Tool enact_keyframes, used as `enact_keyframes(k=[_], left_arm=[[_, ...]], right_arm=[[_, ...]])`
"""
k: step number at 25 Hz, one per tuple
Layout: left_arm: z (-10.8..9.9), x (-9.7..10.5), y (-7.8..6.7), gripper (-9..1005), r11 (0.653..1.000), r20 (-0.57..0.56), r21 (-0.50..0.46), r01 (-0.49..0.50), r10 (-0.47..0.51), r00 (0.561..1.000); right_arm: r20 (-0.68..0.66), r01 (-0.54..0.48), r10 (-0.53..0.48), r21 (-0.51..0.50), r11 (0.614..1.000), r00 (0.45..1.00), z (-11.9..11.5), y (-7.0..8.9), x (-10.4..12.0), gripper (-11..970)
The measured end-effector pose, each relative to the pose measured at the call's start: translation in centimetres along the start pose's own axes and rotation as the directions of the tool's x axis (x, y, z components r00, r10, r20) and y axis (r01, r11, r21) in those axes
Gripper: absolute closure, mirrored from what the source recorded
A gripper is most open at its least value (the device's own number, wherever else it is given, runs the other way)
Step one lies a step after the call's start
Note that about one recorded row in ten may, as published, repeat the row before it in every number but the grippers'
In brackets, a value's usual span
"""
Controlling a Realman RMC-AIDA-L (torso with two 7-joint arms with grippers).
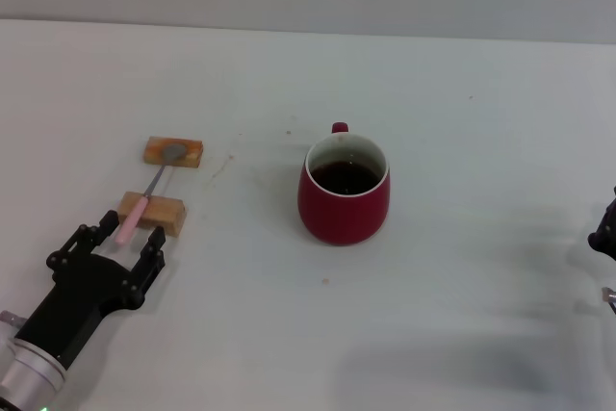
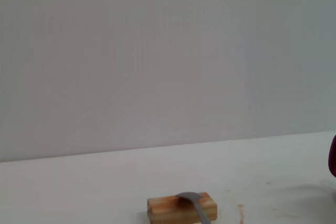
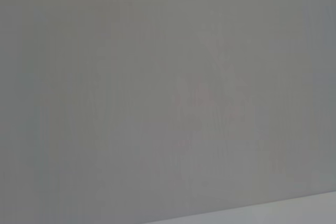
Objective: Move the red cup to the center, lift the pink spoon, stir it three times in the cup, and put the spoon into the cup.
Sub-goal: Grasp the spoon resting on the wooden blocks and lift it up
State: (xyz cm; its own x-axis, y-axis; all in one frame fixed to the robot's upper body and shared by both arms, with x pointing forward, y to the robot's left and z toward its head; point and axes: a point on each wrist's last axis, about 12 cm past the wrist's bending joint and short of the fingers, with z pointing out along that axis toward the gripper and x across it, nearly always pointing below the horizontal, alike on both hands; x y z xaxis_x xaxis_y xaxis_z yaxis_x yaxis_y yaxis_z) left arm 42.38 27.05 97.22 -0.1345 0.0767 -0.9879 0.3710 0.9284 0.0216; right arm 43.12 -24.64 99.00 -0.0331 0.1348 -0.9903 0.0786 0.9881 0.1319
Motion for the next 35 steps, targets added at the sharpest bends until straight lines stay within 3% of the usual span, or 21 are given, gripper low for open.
enact_keyframes(k=[7, 15, 20, 31, 35], left_arm=[[0.2, 0.0, 0.2, 394, 1.000, -0.009, -0.011, -0.002, 0.002, 1.000], [0.9, -0.3, -0.1, 586, 1.000, 0.000, -0.012, -0.015, 0.015, 1.000], [0.9, -0.4, -0.1, 808, 1.000, 0.009, -0.010, -0.016, 0.016, 1.000], [0.9, -0.9, -0.4, 899, 1.000, 0.043, 0.007, -0.013, 0.012, 0.999], [0.7, -1.4, -0.6, 978, 1.000, 0.090, 0.019, -0.015, 0.013, 0.996]], right_arm=[[0.000, -0.001, 0.001, 0.000, 1.000, 1.000, 0.0, 0.0, 0.0, 959], [-0.003, -0.003, 0.003, 0.000, 1.000, 1.000, -0.1, 0.0, 0.0, 960], [-0.004, -0.003, 0.003, 0.001, 1.000, 1.000, -0.2, 0.0, 0.1, 960], [-0.010, -0.002, 0.002, -0.004, 1.000, 1.000, 0.0, 0.1, 0.1, 959], [-0.021, -0.002, 0.002, -0.008, 1.000, 1.000, -0.1, 0.2, 0.3, 960]])
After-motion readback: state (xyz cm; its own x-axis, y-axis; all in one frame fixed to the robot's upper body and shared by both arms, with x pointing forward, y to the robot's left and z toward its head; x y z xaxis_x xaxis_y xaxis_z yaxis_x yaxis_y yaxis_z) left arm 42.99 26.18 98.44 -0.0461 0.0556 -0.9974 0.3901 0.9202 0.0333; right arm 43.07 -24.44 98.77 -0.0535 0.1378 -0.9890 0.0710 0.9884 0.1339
